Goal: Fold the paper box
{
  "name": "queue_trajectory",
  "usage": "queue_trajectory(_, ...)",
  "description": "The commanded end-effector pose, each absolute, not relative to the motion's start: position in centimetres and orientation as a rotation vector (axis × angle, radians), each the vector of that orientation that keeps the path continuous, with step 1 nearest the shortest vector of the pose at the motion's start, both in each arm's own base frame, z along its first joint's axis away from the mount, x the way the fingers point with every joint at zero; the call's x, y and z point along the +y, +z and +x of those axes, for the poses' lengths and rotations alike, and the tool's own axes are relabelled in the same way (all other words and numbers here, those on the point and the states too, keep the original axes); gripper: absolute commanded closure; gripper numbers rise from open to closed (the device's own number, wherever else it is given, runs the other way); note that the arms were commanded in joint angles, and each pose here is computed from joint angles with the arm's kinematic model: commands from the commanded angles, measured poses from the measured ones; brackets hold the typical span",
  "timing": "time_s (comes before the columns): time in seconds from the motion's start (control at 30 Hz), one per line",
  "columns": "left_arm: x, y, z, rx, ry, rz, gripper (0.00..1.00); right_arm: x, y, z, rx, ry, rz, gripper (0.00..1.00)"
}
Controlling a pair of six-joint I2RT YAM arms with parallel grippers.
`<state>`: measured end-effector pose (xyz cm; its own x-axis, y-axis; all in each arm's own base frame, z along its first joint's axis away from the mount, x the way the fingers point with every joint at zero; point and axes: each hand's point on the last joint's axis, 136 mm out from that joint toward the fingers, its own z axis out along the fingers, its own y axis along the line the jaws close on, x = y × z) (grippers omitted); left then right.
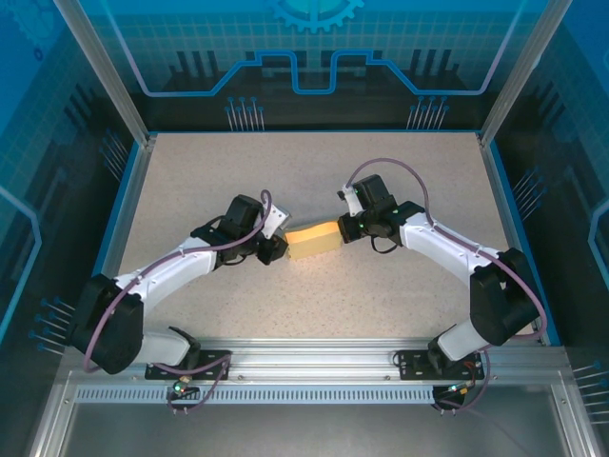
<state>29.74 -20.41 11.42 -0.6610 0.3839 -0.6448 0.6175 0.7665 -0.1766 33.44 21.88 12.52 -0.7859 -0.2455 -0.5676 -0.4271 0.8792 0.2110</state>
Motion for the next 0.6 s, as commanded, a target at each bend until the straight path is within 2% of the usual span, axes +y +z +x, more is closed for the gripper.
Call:
queue_trajectory(0.0, -21.0, 12.7, 30.9, 2.318, -0.511, 0.731, 0.78, 22.8, 12.8, 33.3, 2.493, 0.475, -0.518, 1.00)
queue_trajectory(0.23, -20.9, 13.3, 31.4, 2.303, -0.496, 0.708, 0.85, 22.8, 12.6, 33.2, 2.497, 0.472, -0.519, 1.00)
queue_trajectory(0.57, -21.4, 14.2, 30.9, 2.307, -0.563, 0.662, 0.91, 22.9, 12.6, 33.0, 2.494, 0.469, -0.526, 1.00)
